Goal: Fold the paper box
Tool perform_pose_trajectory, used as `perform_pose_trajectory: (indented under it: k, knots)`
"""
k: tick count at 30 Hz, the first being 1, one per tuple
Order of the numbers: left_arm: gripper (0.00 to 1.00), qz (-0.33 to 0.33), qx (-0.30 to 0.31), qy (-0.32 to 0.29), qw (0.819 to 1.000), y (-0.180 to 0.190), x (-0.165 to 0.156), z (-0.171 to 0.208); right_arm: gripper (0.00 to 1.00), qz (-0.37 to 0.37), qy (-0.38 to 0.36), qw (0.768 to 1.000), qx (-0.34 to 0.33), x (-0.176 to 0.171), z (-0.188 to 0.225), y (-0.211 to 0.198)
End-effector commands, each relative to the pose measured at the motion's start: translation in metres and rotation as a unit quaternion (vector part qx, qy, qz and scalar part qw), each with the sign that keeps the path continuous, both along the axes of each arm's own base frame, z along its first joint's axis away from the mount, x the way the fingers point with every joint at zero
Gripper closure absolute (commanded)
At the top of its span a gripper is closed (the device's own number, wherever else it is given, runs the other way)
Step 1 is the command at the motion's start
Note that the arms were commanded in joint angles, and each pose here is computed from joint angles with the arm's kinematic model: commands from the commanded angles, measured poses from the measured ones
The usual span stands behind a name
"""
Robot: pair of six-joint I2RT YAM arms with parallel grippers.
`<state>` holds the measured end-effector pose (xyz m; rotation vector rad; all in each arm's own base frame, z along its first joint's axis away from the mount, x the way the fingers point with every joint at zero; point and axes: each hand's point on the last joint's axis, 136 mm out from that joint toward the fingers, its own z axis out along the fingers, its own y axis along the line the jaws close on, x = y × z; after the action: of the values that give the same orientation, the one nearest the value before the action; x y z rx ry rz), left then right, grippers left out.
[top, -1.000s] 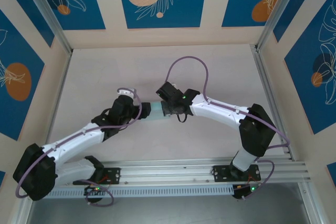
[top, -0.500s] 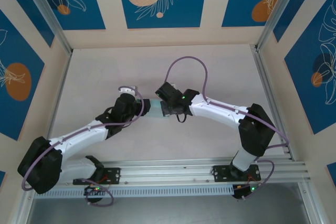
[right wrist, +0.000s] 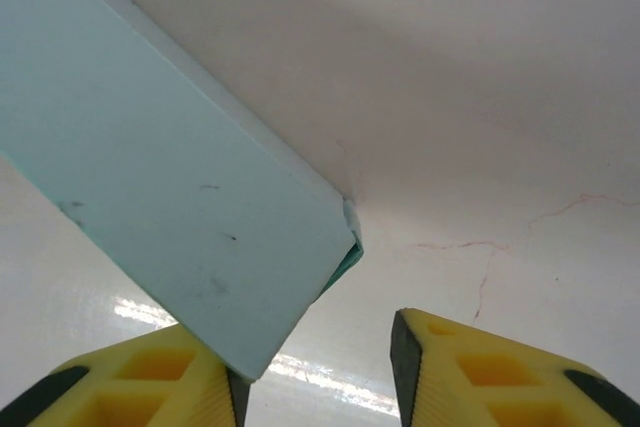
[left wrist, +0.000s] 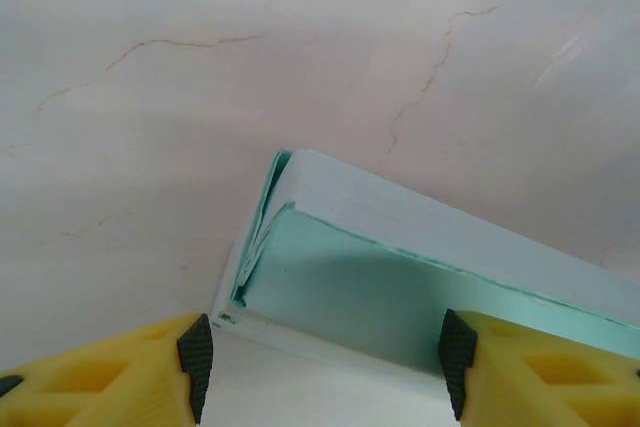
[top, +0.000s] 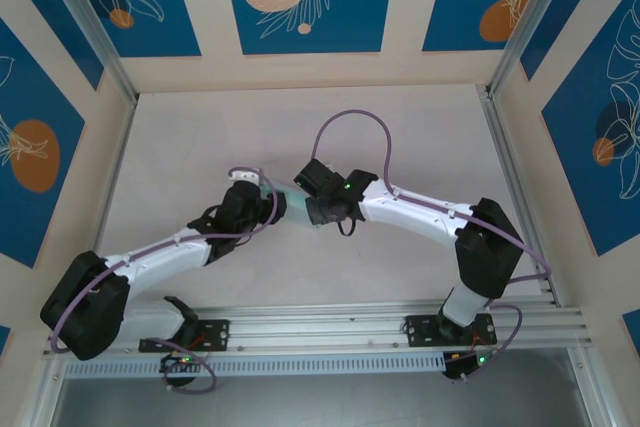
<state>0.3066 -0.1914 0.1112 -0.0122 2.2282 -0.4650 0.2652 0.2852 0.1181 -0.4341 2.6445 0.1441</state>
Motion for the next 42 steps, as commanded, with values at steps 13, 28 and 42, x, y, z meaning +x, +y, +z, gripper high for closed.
perform_pose_trajectory:
  k: [13,28,42]
  knots:
    - [0.37,-0.005,0.025,0.037,0.999,0.006,-0.009,-0.019,0.38,0.052,-0.019,0.995,0.089,-0.004,0.058,0.031]
    - [0.37,-0.008,0.023,0.038,0.999,0.004,-0.009,-0.018,0.36,-0.024,0.022,0.991,0.133,0.041,0.055,0.028]
    - [0.38,-0.005,0.021,0.039,0.999,0.004,-0.008,-0.019,0.36,-0.040,0.082,0.987,0.135,0.020,0.002,0.024]
